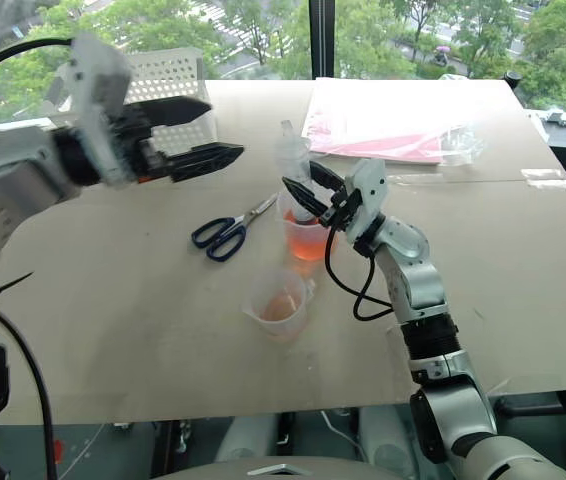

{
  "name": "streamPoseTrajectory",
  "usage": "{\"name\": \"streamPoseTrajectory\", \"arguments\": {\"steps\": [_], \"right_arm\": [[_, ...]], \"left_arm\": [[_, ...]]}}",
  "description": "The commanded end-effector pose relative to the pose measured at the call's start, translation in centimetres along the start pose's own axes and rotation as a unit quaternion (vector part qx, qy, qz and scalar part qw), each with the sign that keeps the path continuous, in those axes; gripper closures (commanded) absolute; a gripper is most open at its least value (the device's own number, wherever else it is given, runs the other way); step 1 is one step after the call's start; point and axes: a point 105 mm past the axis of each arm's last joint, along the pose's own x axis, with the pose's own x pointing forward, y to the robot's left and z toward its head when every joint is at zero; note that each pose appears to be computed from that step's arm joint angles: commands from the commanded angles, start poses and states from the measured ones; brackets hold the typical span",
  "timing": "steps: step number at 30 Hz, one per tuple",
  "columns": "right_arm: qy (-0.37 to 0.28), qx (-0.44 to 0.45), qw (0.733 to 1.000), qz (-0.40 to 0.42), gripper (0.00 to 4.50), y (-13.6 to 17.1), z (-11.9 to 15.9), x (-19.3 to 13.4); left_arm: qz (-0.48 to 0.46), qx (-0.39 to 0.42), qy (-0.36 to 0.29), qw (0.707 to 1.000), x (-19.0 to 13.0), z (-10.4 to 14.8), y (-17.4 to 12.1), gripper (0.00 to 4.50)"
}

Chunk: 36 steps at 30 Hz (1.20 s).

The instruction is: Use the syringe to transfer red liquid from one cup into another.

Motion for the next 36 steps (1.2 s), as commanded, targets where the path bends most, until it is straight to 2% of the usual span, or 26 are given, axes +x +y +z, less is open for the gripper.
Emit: {"name": "streamPoseTrajectory", "arguments": {"steps": [1,4,8,20,36], "right_arm": [[-0.016,-0.020,1.000,0.008,3.14,0.3,1.1,0.4],[-0.021,-0.020,1.000,0.007,3.14,0.4,1.3,0.5],[-0.023,-0.021,0.999,0.010,3.14,0.7,1.5,0.5],[-0.019,-0.002,1.000,-0.001,3.15,0.4,1.4,0.3],[-0.025,0.004,0.999,0.024,3.15,1.1,2.0,0.5]], "left_arm": [[-0.009,0.036,-0.004,0.999,1.5,0.8,0.8,0.00],[-0.015,0.067,-0.001,0.998,3.3,0.8,1.2,0.00],[-0.018,0.067,-0.020,0.997,4.4,1.6,1.7,0.00],[-0.025,-0.010,-0.055,0.998,2.4,3.5,2.7,0.00],[-0.057,0.013,-0.040,0.997,4.1,2.5,0.9,0.00]]}}
